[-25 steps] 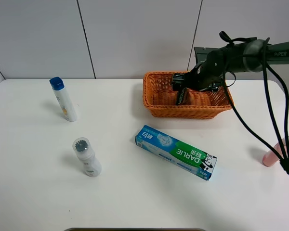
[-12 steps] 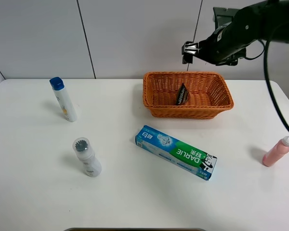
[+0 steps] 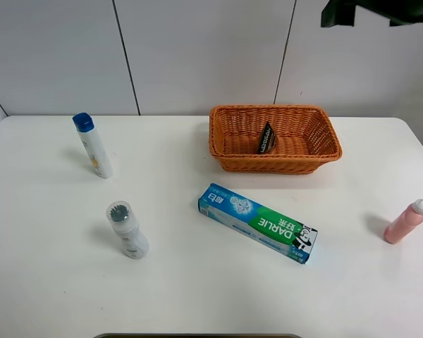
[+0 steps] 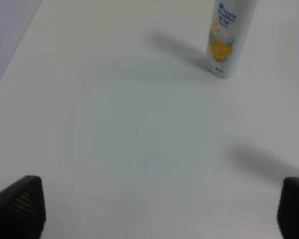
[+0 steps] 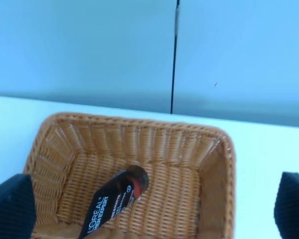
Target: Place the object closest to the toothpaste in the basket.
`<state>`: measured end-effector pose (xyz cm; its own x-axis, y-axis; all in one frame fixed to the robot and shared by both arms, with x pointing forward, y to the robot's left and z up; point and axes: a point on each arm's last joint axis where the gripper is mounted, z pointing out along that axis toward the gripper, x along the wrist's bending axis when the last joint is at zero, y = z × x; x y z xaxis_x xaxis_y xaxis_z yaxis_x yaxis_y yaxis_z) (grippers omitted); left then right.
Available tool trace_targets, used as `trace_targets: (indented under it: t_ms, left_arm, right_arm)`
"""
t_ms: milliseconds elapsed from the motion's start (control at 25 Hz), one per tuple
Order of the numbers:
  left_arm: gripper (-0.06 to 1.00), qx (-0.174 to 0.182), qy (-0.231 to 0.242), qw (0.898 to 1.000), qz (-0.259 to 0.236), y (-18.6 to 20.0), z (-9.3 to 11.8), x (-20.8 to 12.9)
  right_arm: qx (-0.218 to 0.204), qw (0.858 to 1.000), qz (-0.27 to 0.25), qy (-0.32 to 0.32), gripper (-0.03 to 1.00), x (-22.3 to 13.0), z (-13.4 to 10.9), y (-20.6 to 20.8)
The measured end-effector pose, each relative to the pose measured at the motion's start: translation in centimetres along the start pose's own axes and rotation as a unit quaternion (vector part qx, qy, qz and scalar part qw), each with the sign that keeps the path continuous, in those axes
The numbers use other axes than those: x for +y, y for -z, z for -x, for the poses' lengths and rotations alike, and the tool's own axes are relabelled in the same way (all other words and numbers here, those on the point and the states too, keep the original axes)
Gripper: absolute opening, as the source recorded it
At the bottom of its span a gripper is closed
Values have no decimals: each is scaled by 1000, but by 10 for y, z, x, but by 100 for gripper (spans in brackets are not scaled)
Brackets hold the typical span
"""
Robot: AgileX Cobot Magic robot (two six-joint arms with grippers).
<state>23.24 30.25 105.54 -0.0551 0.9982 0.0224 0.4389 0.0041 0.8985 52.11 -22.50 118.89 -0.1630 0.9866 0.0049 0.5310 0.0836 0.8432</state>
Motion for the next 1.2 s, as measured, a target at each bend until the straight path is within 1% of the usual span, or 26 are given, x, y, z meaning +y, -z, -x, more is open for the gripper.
trace_targets:
  t_ms: [200,360,440,560,760,840,1080,1200]
  left_arm:
    - [94,0,0,1000,0,0,0,0]
    - [94,0,0,1000,0,0,0,0]
    - [94,0,0,1000,0,0,0,0]
    - [94,0,0,1000,0,0,0,0]
    - [94,0,0,1000,0,0,0,0]
    - [94,0,0,1000,0,0,0,0]
    - [94,0,0,1000,0,0,0,0]
    - [94,0,0,1000,0,0,0,0]
  right_arm:
    - [-3,999,42,19,99,2,7,66]
    - [-5,997,69,17,99,-3,13,114]
    - [-5,996,88,14,99,-9,17,140]
    - [-5,991,132,18,99,-18,22,182]
    - [-9,984,175,22,99,-46,30,242]
    - [-11,983,181,19,99,-60,34,262]
    - [-17,986,166,9,99,-98,41,298]
    - [-40,982,184,9,99,-112,42,314]
